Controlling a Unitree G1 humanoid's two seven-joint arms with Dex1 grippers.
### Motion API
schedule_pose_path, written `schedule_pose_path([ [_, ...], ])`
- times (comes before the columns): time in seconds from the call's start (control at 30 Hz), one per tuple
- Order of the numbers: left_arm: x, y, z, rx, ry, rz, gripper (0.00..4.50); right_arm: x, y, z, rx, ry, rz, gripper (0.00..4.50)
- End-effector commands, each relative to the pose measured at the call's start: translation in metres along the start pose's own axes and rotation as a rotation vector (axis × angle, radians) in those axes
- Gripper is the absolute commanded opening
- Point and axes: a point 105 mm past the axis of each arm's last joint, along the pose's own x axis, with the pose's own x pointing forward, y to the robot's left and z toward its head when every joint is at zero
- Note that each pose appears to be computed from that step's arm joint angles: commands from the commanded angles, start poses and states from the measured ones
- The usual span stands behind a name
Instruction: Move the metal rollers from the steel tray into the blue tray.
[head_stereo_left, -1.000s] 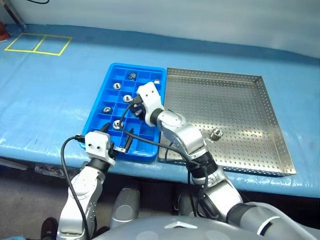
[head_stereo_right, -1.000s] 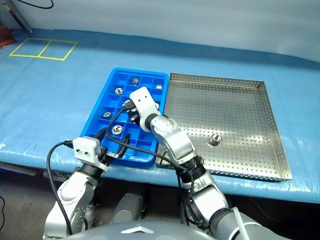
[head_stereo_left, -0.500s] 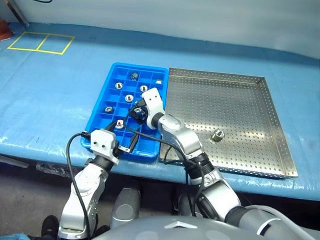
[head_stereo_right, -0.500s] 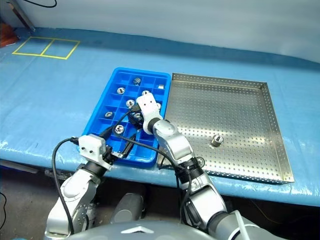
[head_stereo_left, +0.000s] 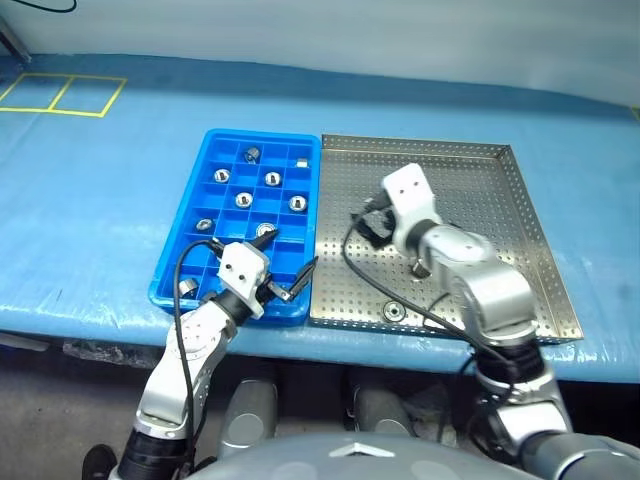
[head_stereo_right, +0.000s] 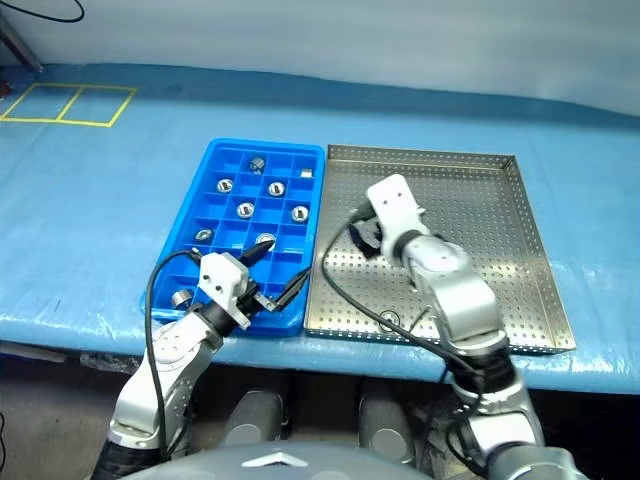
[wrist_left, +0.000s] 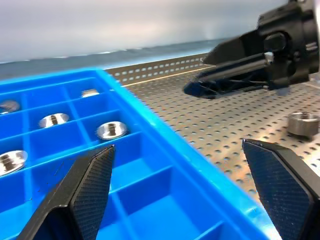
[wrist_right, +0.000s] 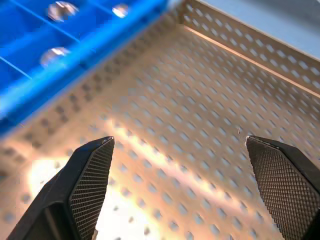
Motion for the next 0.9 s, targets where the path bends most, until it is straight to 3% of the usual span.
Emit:
schedule_pose_path([
  [0.03,0.007,-0.008,0.007,-0.007,-0.023,-0.057,4.5,-0.026,-0.005,-0.006,0.012,0.029,0.008,4.45],
  [0.27,0.011,-0.01,0.009,-0.012,-0.024,-0.076,4.5,-0.04,-0.009,-0.036,0.101,0.101,-0.024,4.45],
  [0.67,0.013,-0.016,0.011,-0.017,-0.02,-0.1,4.5,-0.029,-0.021,-0.075,0.258,0.106,-0.098,4.45],
  [0.77,0.012,-0.016,0.01,-0.018,-0.015,-0.103,4.5,-0.026,-0.019,-0.081,0.277,0.112,-0.092,3.87],
  [0.9,0.011,-0.013,0.01,-0.016,-0.014,-0.095,4.5,-0.022,-0.017,-0.085,0.298,0.11,-0.091,2.5],
])
